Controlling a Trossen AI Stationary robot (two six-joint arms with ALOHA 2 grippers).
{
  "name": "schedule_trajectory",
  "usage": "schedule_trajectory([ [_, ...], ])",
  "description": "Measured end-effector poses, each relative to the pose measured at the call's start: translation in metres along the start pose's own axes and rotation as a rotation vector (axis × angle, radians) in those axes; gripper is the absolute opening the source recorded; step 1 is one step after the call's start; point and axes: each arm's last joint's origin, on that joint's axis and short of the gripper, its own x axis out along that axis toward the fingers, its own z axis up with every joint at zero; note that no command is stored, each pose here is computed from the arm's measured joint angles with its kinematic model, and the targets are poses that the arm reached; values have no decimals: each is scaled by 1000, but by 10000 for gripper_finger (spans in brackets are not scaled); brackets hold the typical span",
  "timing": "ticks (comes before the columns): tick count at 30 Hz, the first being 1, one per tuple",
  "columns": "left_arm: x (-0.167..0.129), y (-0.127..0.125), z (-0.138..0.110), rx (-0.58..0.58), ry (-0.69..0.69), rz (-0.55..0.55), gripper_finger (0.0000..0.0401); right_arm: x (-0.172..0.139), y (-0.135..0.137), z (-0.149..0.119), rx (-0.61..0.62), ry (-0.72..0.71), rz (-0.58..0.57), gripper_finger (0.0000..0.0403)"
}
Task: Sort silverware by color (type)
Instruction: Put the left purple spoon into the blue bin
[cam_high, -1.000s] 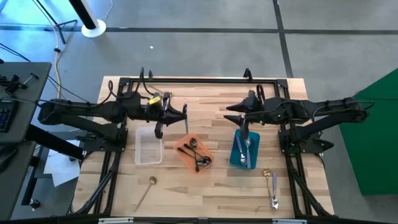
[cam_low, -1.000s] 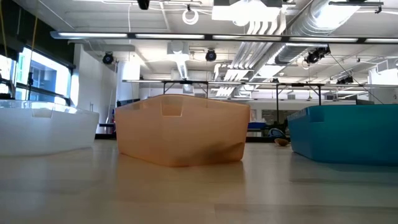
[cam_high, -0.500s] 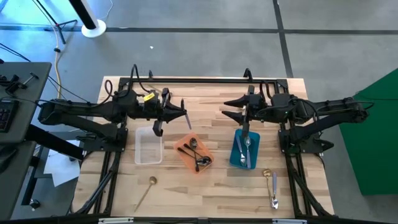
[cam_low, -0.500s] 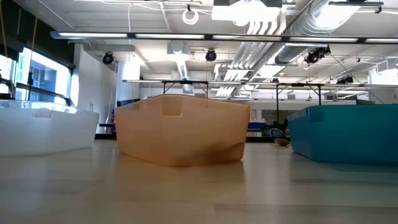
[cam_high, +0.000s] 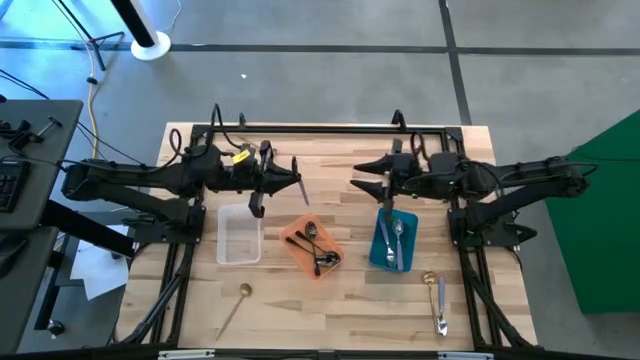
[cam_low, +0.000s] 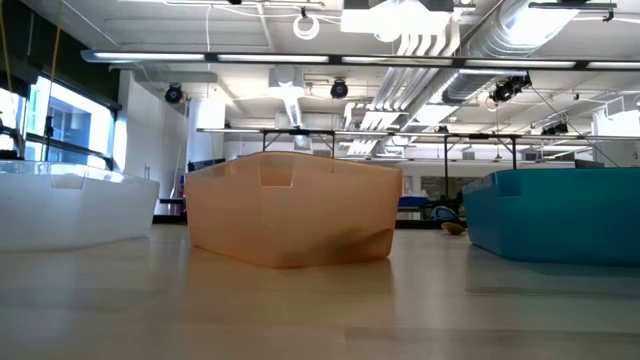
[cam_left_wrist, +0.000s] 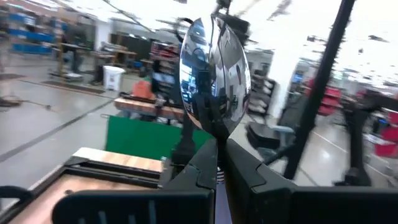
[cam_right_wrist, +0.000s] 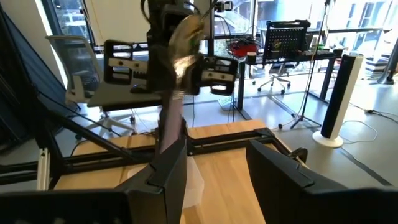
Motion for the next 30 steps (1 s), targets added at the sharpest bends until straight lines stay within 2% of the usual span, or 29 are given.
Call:
schedule_trajectory([
  [5, 12, 5, -10, 0, 20, 55, 0, 35, 11, -14, -55, -33, 12, 151],
  [11, 36, 8, -15, -3, 64, 118, 0, 62, 18, -32, -32, -36, -16, 151],
  [14, 45, 10, -18, 13, 87, 154, 0, 68, 19, -38, -16, -18, -40, 151],
  [20, 49, 10, -19, 17, 102, 166, 0, 69, 16, -42, -25, 3, -179, 151],
  [30, 48, 10, -16, 29, 83, 182, 0, 70, 13, -42, -24, 1, -199, 151],
])
